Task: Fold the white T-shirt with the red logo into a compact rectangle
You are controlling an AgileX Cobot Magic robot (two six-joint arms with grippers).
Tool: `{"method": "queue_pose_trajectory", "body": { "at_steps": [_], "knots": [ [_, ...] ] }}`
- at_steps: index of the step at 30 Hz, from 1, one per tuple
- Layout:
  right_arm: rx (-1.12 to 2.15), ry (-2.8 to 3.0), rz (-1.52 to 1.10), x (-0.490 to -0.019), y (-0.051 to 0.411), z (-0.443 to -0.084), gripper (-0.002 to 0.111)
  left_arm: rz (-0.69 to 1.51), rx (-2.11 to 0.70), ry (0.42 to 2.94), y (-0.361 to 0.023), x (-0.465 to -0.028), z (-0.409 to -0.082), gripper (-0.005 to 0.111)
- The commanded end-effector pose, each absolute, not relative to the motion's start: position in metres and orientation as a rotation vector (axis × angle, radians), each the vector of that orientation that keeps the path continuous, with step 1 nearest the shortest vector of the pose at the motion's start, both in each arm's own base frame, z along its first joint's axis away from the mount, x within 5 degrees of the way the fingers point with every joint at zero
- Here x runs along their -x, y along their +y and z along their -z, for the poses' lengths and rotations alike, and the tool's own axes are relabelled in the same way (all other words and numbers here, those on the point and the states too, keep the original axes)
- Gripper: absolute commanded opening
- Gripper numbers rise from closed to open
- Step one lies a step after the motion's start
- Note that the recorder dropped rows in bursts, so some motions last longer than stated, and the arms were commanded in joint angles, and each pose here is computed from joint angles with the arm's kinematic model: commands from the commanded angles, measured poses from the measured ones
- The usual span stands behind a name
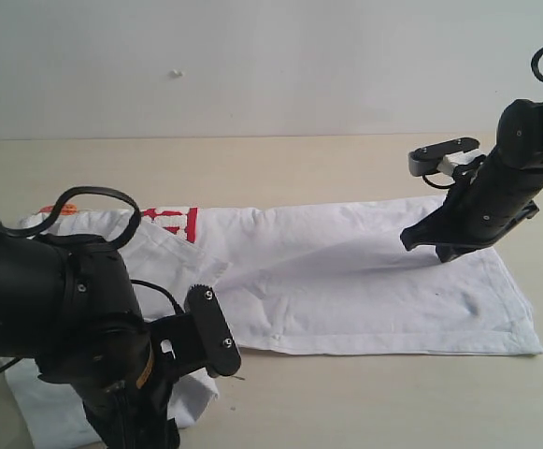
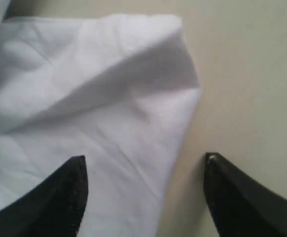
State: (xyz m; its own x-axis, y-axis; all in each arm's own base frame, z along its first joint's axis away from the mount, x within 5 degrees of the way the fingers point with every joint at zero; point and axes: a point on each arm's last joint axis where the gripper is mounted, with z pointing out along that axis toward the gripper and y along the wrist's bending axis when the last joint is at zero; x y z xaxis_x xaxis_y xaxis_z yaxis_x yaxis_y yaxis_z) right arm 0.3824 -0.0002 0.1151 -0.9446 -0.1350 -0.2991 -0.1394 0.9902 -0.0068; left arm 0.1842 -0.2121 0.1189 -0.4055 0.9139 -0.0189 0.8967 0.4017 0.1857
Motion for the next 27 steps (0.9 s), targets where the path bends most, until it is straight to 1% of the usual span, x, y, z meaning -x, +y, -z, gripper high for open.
{"method": "queue_pose_trajectory", "body": {
  "at_steps": [1, 3, 5, 6, 7, 12, 18, 21, 24, 25, 27],
  "knots": [
    [0.196, 2.828, -0.020, -0.382, -0.001, -0.116, 0.000, -0.276, -1.682, 2.530, -0.210, -0.184, -0.113, 0.045],
    [0.196, 2.828, -0.020, -0.382, -0.001, -0.116, 0.000, -0.301, -1.692, 2.537, -0.208, -0.183, -0.114, 0.029],
    [0.196, 2.828, -0.020, -0.382, -0.001, -0.116, 0.000, -0.322, -1.701, 2.540, -0.207, -0.183, -0.116, 0.010],
    [0.196, 2.828, -0.020, -0.382, -0.001, -0.116, 0.000, -0.329, -1.704, 2.536, -0.206, -0.183, -0.117, 0.003],
    [0.196, 2.828, -0.020, -0.382, -0.001, -0.116, 0.000, -0.339, -1.716, 2.528, -0.205, -0.183, -0.120, 0.000],
    [0.173, 2.827, -0.037, -0.382, 0.000, -0.116, 0.000, -0.337, -1.694, 2.495, -0.204, -0.184, -0.140, 0.000],
    [0.170, 2.825, -0.039, -0.382, 0.000, -0.116, 0.000, -0.326, -1.778, 2.314, -0.204, -0.186, -0.177, 0.000],
    [0.173, 2.825, -0.038, -0.382, 0.000, -0.116, 0.000, -0.405, -1.818, 2.201, -0.201, -0.191, -0.188, 0.000],
    [0.173, 2.825, -0.038, -0.382, 0.000, -0.116, 0.000, -0.544, -1.882, 2.060, -0.198, -0.199, -0.192, 0.000],
    [0.173, 2.826, -0.039, -0.382, 0.000, -0.116, 0.000, -0.603, -1.914, 1.984, -0.198, -0.203, -0.193, 0.000],
    [0.173, 2.826, -0.039, -0.382, 0.000, -0.116, 0.000, -0.652, -1.942, 1.865, -0.201, -0.209, -0.196, 0.000]
  ]
}}
